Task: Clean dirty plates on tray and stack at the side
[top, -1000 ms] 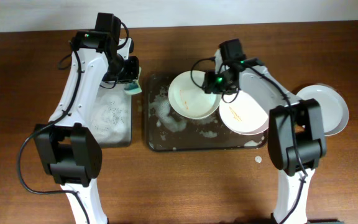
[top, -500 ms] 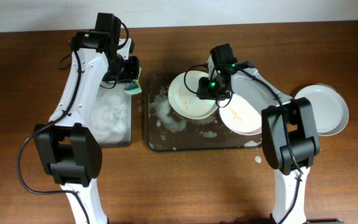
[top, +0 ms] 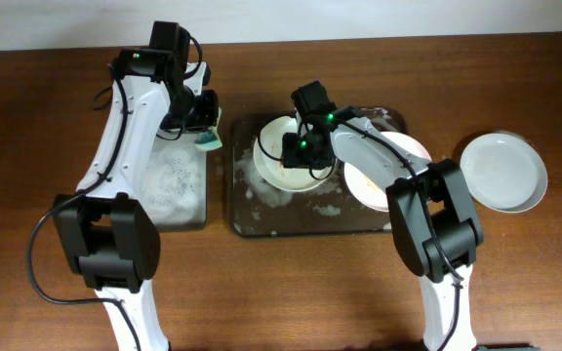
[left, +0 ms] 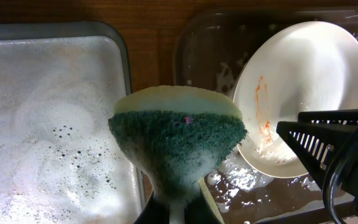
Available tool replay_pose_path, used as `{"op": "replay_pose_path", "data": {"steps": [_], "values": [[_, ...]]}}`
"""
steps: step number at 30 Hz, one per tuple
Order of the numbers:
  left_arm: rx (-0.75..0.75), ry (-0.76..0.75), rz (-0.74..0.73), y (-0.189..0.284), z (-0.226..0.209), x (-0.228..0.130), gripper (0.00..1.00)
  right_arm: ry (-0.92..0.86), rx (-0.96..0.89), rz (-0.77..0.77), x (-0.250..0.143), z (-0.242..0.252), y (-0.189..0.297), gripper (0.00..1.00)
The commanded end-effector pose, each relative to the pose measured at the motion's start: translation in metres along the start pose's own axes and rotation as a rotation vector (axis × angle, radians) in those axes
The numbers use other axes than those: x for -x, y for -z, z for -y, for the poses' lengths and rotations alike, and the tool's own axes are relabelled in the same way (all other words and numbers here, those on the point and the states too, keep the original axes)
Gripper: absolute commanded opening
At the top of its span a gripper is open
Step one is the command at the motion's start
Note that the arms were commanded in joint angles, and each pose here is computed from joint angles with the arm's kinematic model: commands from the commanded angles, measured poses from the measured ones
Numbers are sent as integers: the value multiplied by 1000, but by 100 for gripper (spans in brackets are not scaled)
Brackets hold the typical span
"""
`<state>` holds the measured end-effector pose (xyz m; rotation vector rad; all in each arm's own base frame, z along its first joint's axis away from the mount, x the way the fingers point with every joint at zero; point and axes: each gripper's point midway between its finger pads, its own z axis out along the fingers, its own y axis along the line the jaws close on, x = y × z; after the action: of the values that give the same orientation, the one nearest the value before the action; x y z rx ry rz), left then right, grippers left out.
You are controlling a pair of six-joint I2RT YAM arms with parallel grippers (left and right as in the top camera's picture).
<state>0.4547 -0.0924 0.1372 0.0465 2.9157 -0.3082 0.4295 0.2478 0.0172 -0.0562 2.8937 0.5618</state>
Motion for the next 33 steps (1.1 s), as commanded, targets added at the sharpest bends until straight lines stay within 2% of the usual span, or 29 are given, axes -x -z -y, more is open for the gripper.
{"op": "replay_pose_path", "data": {"steps": [1, 4, 9, 12, 15, 22, 28, 33], "values": [[-2, -14, 44, 17, 4, 6, 1, -2, 72, -79, -19, -17, -11, 46], [-2, -14, 45, 17, 4, 6, 1, 3, 99, -85, -20, -25, -8, 47], [-2, -14, 45, 17, 4, 6, 1, 33, 112, 35, 21, -17, 37, 47], [-3, -14, 44, 17, 4, 6, 1, 26, 36, 124, 53, 14, 69, 52], [-3, -16, 44, 16, 5, 6, 1, -37, -71, 161, 67, 58, 79, 52], [-3, -17, 47, 16, 5, 7, 1, 18, -135, 105, 63, 99, 57, 49], [-3, -17, 47, 16, 5, 7, 1, 76, -134, 72, 58, 99, 43, 38], [-3, -17, 48, 16, 5, 7, 1, 94, -123, 38, 45, 89, 33, 36]]}}
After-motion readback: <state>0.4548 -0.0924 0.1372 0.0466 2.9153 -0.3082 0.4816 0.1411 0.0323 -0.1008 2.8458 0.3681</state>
